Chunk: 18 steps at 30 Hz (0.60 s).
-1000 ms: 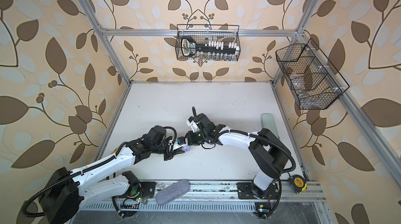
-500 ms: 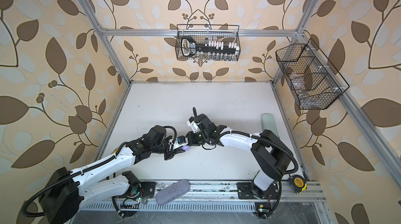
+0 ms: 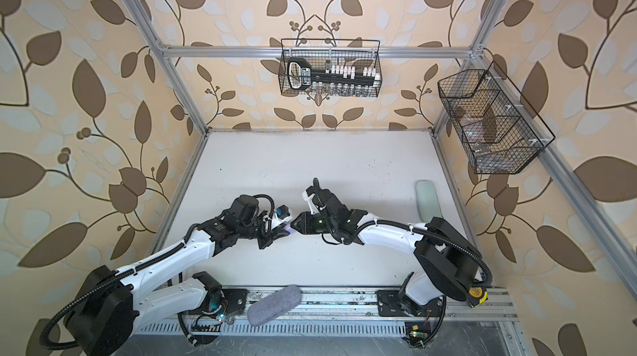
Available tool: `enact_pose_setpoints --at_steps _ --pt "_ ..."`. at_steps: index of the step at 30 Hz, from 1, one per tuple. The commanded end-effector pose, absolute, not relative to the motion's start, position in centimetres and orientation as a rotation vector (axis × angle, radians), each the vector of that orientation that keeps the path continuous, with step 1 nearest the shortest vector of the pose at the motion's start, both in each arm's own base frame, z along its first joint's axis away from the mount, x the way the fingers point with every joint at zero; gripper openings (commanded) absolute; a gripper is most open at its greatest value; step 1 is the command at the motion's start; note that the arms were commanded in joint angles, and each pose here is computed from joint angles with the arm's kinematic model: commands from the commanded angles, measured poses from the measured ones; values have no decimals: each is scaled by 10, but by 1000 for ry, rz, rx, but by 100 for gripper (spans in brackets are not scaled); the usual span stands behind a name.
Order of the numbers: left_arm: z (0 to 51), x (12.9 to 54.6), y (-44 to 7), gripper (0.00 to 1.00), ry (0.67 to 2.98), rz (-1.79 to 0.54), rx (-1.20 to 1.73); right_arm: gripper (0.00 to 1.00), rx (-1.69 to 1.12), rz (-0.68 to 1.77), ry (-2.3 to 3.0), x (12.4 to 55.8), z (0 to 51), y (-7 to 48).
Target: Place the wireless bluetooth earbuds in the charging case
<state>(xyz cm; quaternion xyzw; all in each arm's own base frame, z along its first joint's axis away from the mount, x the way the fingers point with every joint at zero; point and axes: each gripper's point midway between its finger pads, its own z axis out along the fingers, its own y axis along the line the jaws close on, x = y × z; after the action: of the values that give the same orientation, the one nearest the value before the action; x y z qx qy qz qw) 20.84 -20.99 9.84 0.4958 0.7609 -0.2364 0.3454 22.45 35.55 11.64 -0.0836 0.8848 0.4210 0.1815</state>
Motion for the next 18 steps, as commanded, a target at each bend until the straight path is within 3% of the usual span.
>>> enact_pose_setpoints --at_steps 1,7,14,18 --pt "131 226 -221 7 1859 -630 1232 29 -229 1230 2523 211 111 363" --pt "131 228 -220 7 1863 -634 1221 29 -212 1248 2540 211 103 364" --pt "132 232 -219 8 1873 -633 1203 31 -219 1155 2482 221 131 344" --pt "131 234 -219 8 1887 -637 1196 40 -221 1067 2453 225 146 326"
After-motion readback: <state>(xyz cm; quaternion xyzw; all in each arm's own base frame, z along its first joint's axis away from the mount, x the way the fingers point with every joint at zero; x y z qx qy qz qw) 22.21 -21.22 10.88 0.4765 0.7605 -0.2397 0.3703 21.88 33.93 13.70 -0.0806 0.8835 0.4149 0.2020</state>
